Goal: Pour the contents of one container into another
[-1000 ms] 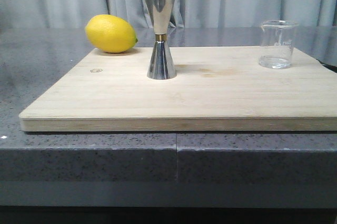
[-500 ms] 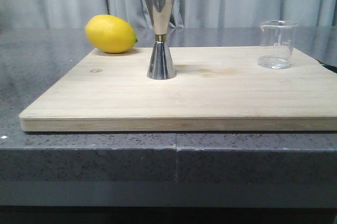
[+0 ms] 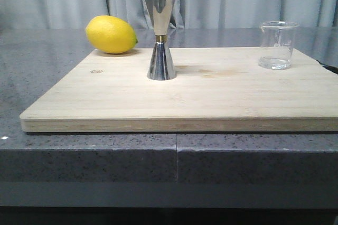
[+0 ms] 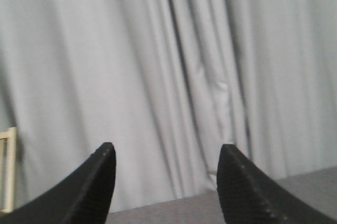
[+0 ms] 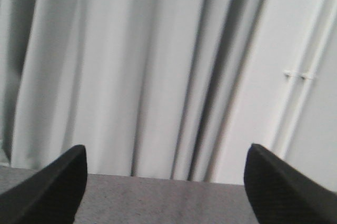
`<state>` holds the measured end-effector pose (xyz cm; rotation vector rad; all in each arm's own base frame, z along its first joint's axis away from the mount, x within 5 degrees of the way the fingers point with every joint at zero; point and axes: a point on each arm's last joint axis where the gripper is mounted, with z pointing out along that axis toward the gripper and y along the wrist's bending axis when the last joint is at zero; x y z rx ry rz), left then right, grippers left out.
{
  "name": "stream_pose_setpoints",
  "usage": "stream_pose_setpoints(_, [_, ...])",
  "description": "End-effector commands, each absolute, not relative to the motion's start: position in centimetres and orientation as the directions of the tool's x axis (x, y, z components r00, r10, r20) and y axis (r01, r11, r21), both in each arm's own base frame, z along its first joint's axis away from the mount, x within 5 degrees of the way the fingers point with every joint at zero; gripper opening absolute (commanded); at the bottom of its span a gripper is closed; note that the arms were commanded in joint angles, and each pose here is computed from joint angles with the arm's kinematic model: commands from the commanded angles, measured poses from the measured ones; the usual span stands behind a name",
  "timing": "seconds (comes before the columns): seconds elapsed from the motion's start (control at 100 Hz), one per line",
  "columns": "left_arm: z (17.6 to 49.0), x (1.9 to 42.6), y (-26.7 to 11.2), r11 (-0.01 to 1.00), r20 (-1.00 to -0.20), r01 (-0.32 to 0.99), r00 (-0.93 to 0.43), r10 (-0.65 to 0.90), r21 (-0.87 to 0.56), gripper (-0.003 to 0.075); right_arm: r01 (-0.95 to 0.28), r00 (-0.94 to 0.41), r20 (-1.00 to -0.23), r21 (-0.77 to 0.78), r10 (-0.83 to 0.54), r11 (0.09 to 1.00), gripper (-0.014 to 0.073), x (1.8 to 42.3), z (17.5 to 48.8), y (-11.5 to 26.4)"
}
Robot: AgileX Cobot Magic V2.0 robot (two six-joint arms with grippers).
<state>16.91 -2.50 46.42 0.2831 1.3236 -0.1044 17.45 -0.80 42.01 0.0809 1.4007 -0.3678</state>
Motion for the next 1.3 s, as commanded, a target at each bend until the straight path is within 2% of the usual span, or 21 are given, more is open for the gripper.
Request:
stream_pose_setpoints(0.0, [47.3,15.0,-1.3,0.991,-0.955,0.115,0.294,0.030,0.067,0.0329,0.370,0.121,-0.979,-0.110,-0.165,0.923,0.0555,16.0,43.2,-1.8])
stream_pose_setpoints(0.15, [45.9,13.6,-1.3,0.991,-0.957,0.119,0.289,0.031,0.068,0.0292,0.293,0.116,-0.986,-0.081,-0.120,0.953,0.0555,15.0,42.5,-1.3])
stream_pose_setpoints(0.28, [43.0,13.3,-1.8,0.982,-0.973,0.173,0.227,0.036,0.076,0.0293,0.230,0.109,-0.987,-0.095,-0.122,0.969,0.0555,14.4,41.2,-0.9])
stream_pose_setpoints(0.6, [36.0,11.7,-2.0,0.975,-0.994,0.213,0.097,0.043,0.063,0.0293,0.131,0.110,-0.986,-0.114,-0.129,0.985,0.0555,11.1,36.8,-0.7])
stream_pose_setpoints(0.77, [34.3,10.4,-2.2,0.971,-0.995,0.231,0.096,0.037,0.058,0.0293,0.119,0.112,-0.988,-0.092,-0.105,0.989,0.0555,9.2,34.2,-0.9])
stream_pose_setpoints(0.92, [33.8,10.3,-2.2,0.971,-0.995,0.231,0.089,0.034,0.054,0.0293,0.108,0.131,-0.986,-0.086,-0.100,0.990,0.0550,8.3,33.4,-1.0])
stream_pose_setpoints(1.01, [33.7,10.3,-2.2,0.971,-0.996,0.232,0.087,0.033,0.052,0.0293,0.105,0.140,-0.985,-0.083,-0.097,0.991,0.0502,8.1,33.4,-1.0])
stream_pose_setpoints(1.11, [33.7,10.3,-2.1,0.973,-0.996,0.226,0.087,0.032,0.051,0.0278,0.095,0.141,-0.986,-0.076,-0.089,0.993,0.0399,8.0,33.4,-0.9])
stream_pose_setpoints(1.29, [33.7,10.4,-1.8,0.981,-0.996,0.187,0.086,0.032,0.048,0.0146,0.069,0.142,-0.987,-0.063,-0.072,0.996,0.0132,8.1,33.3,-0.7])
